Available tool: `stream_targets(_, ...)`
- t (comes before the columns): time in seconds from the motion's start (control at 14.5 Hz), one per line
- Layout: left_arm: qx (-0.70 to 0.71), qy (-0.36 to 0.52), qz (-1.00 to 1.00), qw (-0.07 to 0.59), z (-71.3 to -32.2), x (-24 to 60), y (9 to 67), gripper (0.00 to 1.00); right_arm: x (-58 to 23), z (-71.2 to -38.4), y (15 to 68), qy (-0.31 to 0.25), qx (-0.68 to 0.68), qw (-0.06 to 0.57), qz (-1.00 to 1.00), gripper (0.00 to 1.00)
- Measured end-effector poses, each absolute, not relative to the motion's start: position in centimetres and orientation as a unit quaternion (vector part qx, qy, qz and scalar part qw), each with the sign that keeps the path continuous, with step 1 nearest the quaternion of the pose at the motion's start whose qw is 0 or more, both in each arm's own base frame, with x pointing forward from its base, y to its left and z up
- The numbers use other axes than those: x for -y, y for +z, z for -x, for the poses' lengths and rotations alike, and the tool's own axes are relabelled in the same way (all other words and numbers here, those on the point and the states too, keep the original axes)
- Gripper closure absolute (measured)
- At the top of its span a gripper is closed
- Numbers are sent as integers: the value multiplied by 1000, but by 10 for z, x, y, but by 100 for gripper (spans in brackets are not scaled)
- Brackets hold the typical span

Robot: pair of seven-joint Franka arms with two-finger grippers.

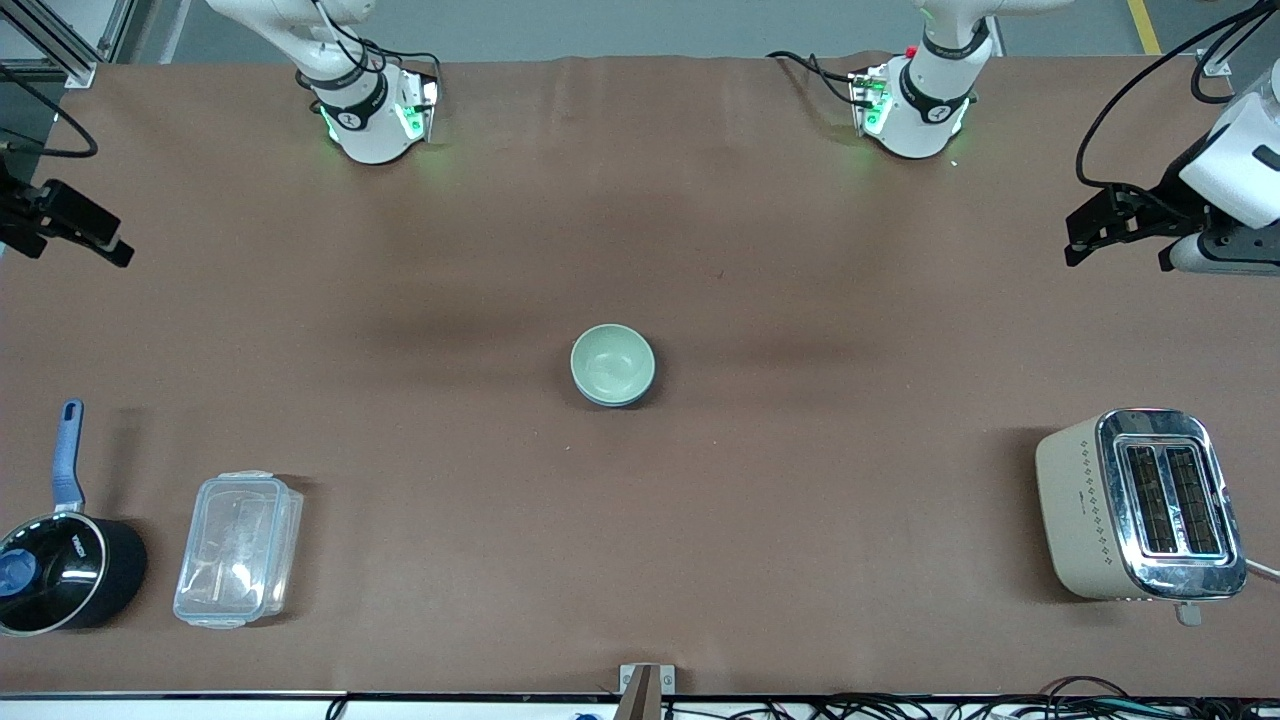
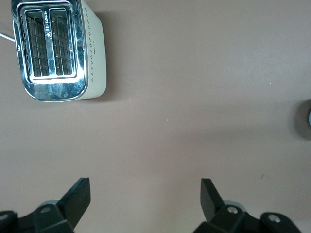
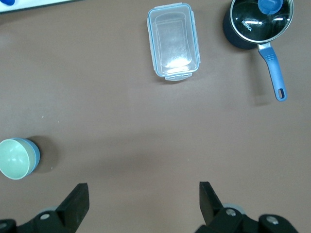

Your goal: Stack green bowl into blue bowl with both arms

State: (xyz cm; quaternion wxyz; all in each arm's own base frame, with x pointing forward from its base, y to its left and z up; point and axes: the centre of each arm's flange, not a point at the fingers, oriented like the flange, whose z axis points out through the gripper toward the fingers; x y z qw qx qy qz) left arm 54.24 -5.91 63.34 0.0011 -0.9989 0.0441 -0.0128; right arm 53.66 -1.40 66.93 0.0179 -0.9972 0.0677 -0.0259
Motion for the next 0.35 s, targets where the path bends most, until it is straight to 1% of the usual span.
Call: stream_targets(0.35,-44,-13,999,1,-542,59,633,0,15,-530,665,0,-31,16,999,0)
